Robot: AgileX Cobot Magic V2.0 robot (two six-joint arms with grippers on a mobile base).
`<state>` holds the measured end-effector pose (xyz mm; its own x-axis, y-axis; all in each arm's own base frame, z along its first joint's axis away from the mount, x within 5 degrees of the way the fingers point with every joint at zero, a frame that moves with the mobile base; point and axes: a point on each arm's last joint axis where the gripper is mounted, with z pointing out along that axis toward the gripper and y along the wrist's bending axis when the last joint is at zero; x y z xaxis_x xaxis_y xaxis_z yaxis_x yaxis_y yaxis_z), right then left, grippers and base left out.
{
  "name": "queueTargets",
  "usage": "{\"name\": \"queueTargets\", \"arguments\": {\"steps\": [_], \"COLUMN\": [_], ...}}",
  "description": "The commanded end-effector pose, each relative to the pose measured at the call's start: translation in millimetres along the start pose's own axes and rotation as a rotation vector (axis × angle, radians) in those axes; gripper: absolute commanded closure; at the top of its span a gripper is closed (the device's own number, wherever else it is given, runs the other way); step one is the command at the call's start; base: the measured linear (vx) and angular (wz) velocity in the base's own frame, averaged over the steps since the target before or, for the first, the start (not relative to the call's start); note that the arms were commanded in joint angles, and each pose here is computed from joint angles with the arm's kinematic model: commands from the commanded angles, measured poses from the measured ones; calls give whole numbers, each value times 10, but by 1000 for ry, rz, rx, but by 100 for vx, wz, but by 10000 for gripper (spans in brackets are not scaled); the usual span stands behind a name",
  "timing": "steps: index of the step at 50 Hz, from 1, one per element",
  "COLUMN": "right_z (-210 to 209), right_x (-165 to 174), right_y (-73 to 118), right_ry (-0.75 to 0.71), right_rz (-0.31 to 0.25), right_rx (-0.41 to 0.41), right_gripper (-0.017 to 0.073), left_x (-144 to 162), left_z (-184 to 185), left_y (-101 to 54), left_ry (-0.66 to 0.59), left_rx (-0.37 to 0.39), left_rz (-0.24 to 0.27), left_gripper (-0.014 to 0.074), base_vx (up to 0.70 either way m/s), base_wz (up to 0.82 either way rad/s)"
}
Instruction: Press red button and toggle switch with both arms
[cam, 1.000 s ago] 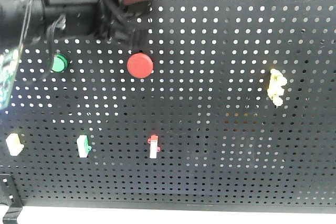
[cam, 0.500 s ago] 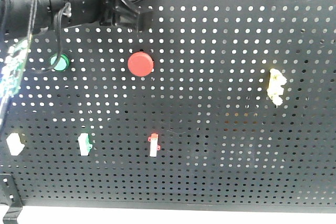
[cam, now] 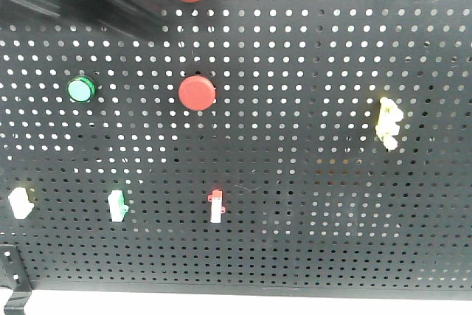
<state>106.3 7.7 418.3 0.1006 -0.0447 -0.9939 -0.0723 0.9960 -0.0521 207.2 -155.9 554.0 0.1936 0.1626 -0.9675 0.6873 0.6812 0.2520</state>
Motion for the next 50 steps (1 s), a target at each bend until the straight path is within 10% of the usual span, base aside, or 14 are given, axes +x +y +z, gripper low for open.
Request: {"name": "queueTargets", "arguments": {"steps": [1,20,50], "right_z": [1,744,1351], "right_x": [-164,-671,-1163], "right_y": [-8,530,671], "right_ry": [-92,-84,-147], "right_rz": [-27,-53,-76], "right_rx": [7,-330,-325], "right_gripper": [562,562,562], "left_x": [-314,110,105], "left_z": [-392,-221,-228], "left_y": [-27,-73,-66], "left_ry": [-127,-27,-39], "left_rx": [-25,-26,-36], "left_rz": [-14,-54,-54], "left_gripper": [592,592,592], "base_vx": [0,0,0], "base_wz": [0,0,0]}}
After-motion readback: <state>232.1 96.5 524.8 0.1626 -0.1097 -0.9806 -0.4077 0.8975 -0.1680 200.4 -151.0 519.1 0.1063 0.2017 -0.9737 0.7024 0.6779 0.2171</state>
